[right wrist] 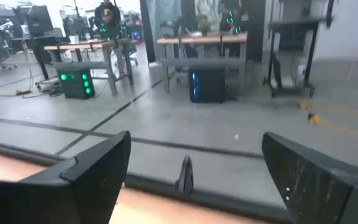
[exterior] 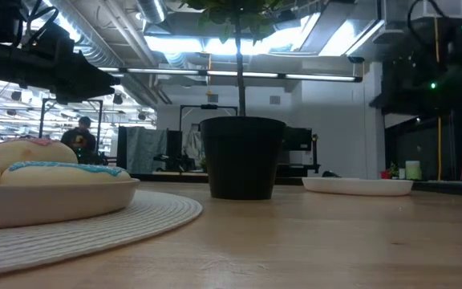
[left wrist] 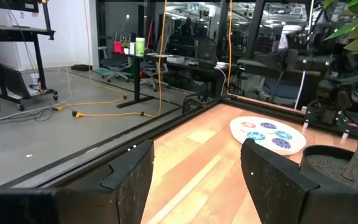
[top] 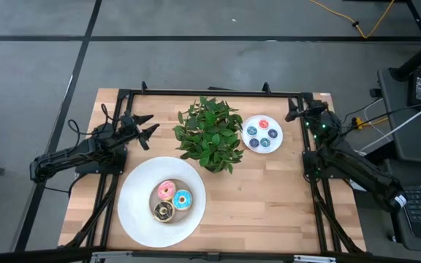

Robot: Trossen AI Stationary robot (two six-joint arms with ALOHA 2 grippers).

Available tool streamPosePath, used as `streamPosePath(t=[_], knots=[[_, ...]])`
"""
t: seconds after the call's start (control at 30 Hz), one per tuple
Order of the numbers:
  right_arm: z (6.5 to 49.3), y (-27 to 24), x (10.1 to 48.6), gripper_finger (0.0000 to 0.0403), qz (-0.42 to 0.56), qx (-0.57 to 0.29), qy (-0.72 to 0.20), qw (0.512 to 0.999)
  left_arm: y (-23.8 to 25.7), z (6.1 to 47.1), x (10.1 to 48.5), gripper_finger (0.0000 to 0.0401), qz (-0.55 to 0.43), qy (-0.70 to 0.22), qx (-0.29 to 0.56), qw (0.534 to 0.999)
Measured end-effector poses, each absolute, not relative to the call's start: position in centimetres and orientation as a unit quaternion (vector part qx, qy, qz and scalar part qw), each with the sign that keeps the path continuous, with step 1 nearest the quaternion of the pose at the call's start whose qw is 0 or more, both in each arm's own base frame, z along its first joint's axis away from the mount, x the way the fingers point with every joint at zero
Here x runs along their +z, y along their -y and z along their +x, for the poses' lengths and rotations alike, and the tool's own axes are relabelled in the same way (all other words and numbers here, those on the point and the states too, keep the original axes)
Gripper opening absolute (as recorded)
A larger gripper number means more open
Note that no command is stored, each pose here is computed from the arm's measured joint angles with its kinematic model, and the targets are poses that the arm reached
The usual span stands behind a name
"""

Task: Pick & Place donuts
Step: Return to Home Position

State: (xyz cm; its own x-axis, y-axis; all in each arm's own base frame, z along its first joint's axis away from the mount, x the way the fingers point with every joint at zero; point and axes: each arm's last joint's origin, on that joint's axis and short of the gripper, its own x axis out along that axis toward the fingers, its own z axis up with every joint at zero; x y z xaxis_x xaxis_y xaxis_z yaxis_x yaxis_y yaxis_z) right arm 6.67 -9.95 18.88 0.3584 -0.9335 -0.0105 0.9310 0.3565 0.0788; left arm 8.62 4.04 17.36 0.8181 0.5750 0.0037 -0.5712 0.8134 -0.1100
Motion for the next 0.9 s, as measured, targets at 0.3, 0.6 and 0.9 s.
streamPosePath(t=[0.3,0.6,0.9], knots=[[6.5,9.8,15.3,0.0362,0.077,-0.564,-0.041,0.821,-4.0,8.6,17.4,0.0233,-0.052,0.018,0.301,0.952],[6.0,9.9,13.9,0.0362,0.105,-0.58,-0.104,0.801,-4.0,8.6,17.4,0.0233,-0.052,0.018,0.301,0.952],[6.0,9.9,13.9,0.0363,0.109,-0.581,-0.101,0.8,-4.0,8.6,17.4,0.0233,-0.052,0.018,0.301,0.952]])
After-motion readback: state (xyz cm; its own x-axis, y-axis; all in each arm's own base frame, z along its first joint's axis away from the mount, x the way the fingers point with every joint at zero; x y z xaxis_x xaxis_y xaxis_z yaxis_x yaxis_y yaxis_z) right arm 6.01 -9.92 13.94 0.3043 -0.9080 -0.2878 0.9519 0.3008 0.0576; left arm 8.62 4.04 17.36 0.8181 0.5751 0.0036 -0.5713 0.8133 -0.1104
